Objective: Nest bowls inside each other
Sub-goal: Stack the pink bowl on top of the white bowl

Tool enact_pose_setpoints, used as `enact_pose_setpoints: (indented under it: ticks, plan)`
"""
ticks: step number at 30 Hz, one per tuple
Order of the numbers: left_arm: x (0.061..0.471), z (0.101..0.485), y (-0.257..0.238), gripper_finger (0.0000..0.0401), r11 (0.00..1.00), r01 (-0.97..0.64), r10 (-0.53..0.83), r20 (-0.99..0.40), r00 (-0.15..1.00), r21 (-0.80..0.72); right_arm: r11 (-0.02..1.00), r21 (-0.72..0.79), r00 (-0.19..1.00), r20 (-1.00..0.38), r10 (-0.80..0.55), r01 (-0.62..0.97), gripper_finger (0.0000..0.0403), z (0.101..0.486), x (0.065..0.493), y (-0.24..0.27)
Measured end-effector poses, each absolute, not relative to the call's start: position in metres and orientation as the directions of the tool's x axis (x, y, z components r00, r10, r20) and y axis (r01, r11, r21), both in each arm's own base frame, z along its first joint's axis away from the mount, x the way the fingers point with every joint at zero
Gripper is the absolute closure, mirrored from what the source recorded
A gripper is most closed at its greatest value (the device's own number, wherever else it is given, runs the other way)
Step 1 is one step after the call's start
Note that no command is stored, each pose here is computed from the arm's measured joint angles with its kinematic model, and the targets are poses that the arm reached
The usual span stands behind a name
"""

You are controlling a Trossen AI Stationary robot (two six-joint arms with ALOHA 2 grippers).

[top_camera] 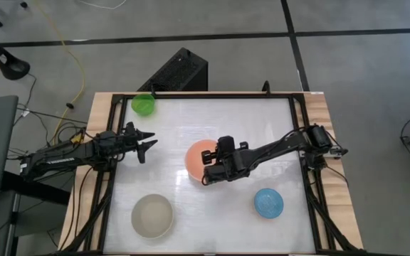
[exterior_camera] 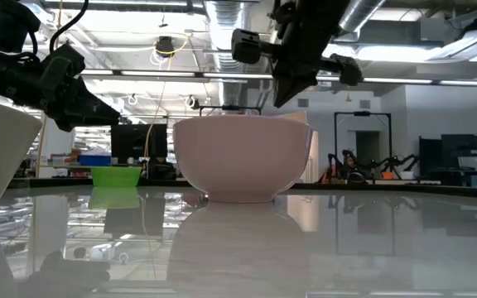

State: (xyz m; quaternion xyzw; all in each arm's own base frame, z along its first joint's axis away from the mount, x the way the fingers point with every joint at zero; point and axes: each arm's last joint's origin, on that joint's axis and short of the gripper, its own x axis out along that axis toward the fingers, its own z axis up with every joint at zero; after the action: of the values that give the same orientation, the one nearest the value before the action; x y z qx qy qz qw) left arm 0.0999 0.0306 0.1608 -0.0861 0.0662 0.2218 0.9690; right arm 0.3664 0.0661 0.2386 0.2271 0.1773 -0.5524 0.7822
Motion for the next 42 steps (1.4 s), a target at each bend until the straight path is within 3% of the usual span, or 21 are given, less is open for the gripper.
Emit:
enact_pose_setpoints:
  ticks: [9,21,30,42]
  plan:
    - [0.1,0.161,0.031,0.0243,0.887,-0.441,0.419,-0.166,0.893,-0.137,0.259,0.195,0.324,-0.528,-0.785,0.946,0.0393,0.207,0.363,0.058]
    - [0.1,0.161,0.031,0.0244,0.887,-0.441,0.419,-0.166,0.893,-0.138,0.258,0.191,0.32,-0.52,-0.792,0.947,0.0393,0.209,0.37,0.044]
    - [0.1,0.161,0.031,0.0244,0.887,-0.441,0.419,-0.166,0.893,-0.138,0.395,0.23,0.457,-0.43,-0.779,0.89,0.0393,0.219,0.398,0.024]
    - [0.1,0.161,0.031,0.0243,0.886,-0.442,0.419,-0.166,0.893,-0.138,0.444,0.171,0.471,-0.449,-0.76,0.88,0.0393,0.198,0.413,0.011]
